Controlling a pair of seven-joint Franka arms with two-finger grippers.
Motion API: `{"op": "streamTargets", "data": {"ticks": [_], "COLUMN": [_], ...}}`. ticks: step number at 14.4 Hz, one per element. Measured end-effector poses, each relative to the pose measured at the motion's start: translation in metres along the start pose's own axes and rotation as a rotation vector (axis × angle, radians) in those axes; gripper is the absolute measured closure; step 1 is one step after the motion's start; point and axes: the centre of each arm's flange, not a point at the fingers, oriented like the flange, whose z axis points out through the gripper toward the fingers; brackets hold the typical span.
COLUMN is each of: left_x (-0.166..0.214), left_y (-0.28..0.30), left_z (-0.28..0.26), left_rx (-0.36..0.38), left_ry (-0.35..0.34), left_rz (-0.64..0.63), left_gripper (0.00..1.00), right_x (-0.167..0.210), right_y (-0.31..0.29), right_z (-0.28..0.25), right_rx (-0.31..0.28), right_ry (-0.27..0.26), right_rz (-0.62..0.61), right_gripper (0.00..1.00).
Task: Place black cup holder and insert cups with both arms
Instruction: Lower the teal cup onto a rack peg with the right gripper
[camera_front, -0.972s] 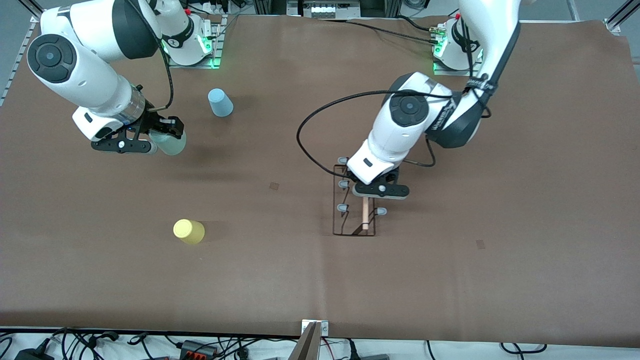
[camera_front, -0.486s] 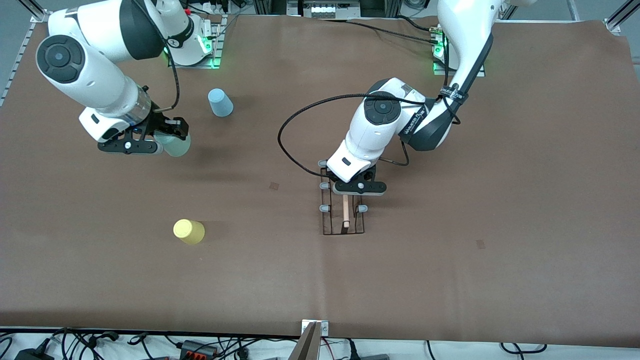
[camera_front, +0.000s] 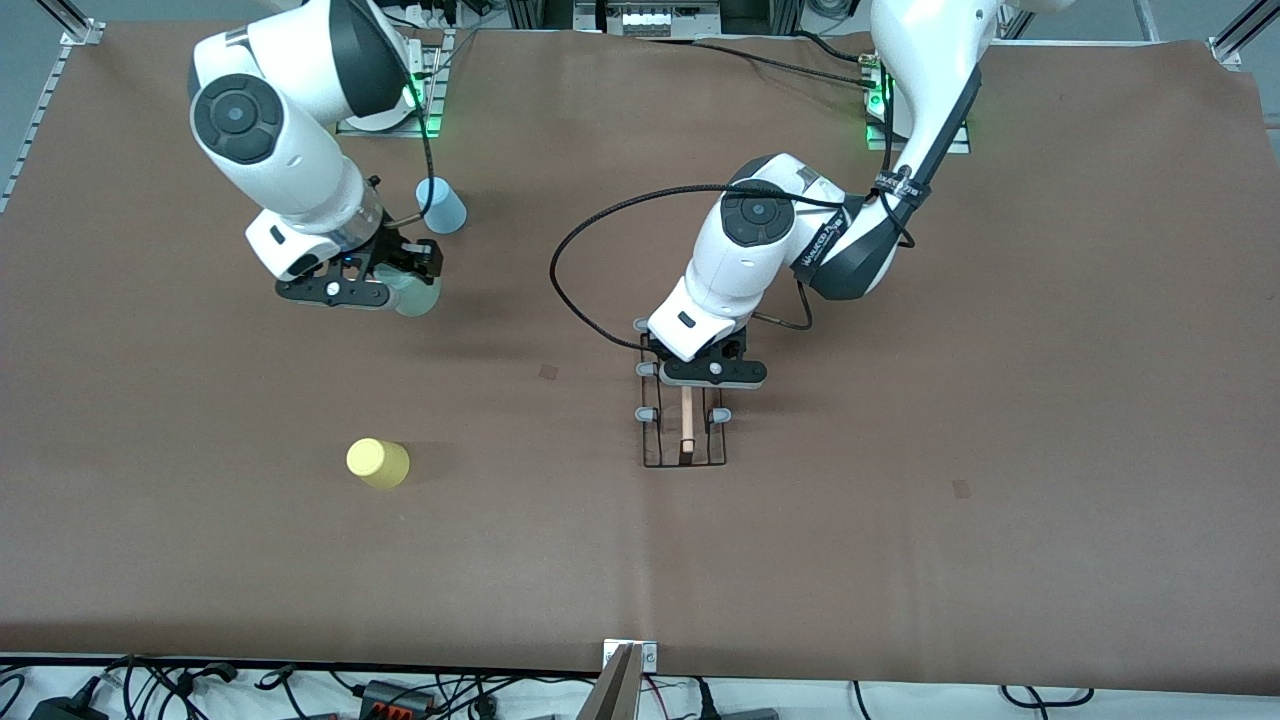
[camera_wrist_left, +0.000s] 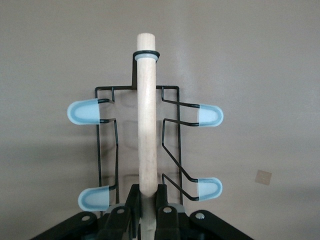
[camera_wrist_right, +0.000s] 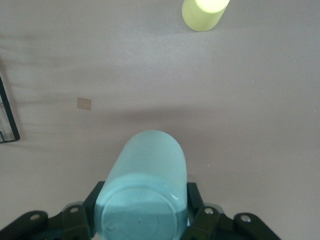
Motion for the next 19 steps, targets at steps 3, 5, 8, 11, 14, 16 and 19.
{"op": "streamTargets", "data": {"ticks": [3,5,8,11,14,16,19], "left_x": [0.003,0.01,0.026,0.045,0.069,0.081,0.086], "left_y": [-0.002,-0.01,-0.036,-0.079,-0.132,-0.161,-0.185], "left_z": [-0.002,-0.014,-0.056,-0.101,-0.138,-0.156,-0.176], "left_rx": [0.042,0.077,0.126,0.165,0.194,0.209,0.231], "left_ry": [0.03,0.021,0.007,-0.008,-0.036,-0.064,-0.136], "left_rz": [0.039,0.032,-0.005,0.022,0.108,0.15,0.207], "left_gripper": [0.53,0.33,0.05,0.0,0.0,0.0,0.0], "right_x": [0.001,0.003,0.0,-0.008,-0.023,-0.033,-0.039], "right_y": [0.0,-0.002,-0.031,-0.093,-0.157,-0.199,-0.246], "right_z": [0.001,0.0,-0.003,-0.016,-0.017,-0.007,0.021], "right_rx": [0.001,0.012,0.058,0.115,0.152,0.182,0.223], "right_ry": [0.002,0.02,0.055,0.077,0.072,0.068,0.099], "right_rz": [0.006,0.035,0.129,0.236,0.316,0.365,0.408], "right_gripper": [0.32,0.32,0.32,0.32,0.32,0.32,0.32]}}
